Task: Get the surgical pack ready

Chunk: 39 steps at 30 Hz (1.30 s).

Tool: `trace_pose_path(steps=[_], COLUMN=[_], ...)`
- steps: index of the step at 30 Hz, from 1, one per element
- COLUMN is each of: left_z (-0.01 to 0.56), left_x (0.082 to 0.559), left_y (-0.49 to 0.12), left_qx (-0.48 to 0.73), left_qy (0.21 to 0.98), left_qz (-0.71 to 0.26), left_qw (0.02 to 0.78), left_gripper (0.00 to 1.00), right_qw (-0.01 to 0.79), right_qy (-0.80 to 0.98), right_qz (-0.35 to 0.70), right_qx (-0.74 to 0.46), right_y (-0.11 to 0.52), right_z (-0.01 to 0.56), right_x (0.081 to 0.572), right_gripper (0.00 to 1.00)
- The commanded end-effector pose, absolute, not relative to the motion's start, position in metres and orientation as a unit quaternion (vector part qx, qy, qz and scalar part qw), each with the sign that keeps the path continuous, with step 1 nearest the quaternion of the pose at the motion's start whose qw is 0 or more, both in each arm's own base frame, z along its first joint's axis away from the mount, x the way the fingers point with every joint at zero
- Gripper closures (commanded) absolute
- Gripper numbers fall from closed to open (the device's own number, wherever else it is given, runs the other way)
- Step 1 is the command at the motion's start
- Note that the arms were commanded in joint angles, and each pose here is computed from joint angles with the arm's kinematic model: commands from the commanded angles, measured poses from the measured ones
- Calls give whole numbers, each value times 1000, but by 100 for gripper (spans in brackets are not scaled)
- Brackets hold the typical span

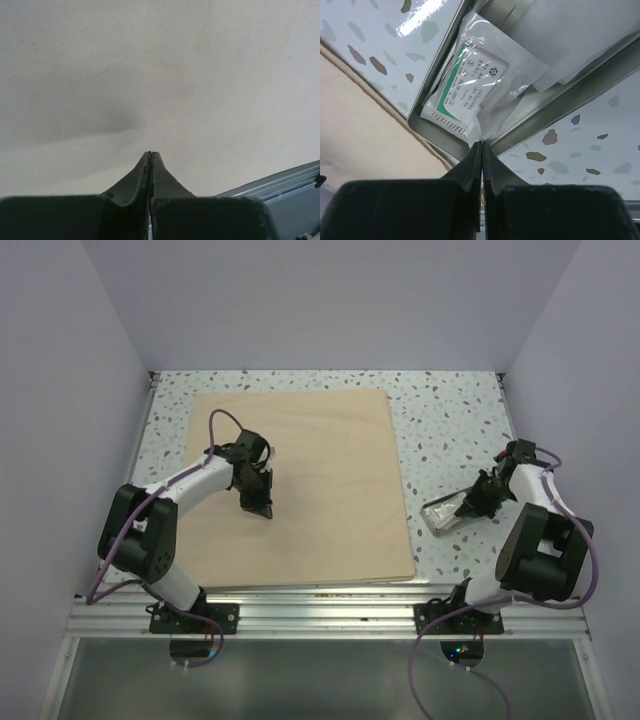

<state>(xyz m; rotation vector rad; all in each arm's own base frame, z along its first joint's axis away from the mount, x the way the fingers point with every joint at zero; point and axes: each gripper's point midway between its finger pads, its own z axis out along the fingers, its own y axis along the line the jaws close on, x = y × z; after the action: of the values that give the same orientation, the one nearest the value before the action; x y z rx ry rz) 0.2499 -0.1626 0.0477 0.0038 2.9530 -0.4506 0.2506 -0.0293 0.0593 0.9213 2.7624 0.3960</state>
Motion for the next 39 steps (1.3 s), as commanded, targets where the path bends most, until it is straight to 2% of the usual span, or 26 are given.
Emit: trace_pose_path(steps=[1,6,10,13,18,19,22,25,33,39], left_z=[59,56,52,49,41,40,39,29,-2,-4], left_x=[269,268,271,273,277,279,286,289,298,319], left_y=[-166,-163,-157,-155,-153,-153,-149,-146,-147,-151], left_qx=[13,8,0,-2,-4,-4,-1,-1,0,3], left_qy=[980,981,982,984,986,986,988,990,995,995], left_qz=[-170,-167,-156,-148,-137,-135,-118,-104,-84,-78], left_qw=[106,101,101,98,92,94,103,94,59,63], left_gripper=[100,100,100,100,100,100,95,92,91,92], right_qw=[111,109,103,99,88,77,71,57,40,21], right_qy=[941,940,939,932,913,909,898,889,879,876], right_qz=[118,123,93,58,-18,-25,-41,-35,3,22], right_qx=[298,300,315,343,397,409,433,454,476,482], right_y=[-43,-46,-56,-66,-87,-88,-96,-96,-87,-80], right_z=[58,57,66,83,96,94,89,77,45,28], right_x=[262,275,275,269,253,249,245,245,258,262], right_gripper=[100,100,63,52,41,36,27,27,45,51])
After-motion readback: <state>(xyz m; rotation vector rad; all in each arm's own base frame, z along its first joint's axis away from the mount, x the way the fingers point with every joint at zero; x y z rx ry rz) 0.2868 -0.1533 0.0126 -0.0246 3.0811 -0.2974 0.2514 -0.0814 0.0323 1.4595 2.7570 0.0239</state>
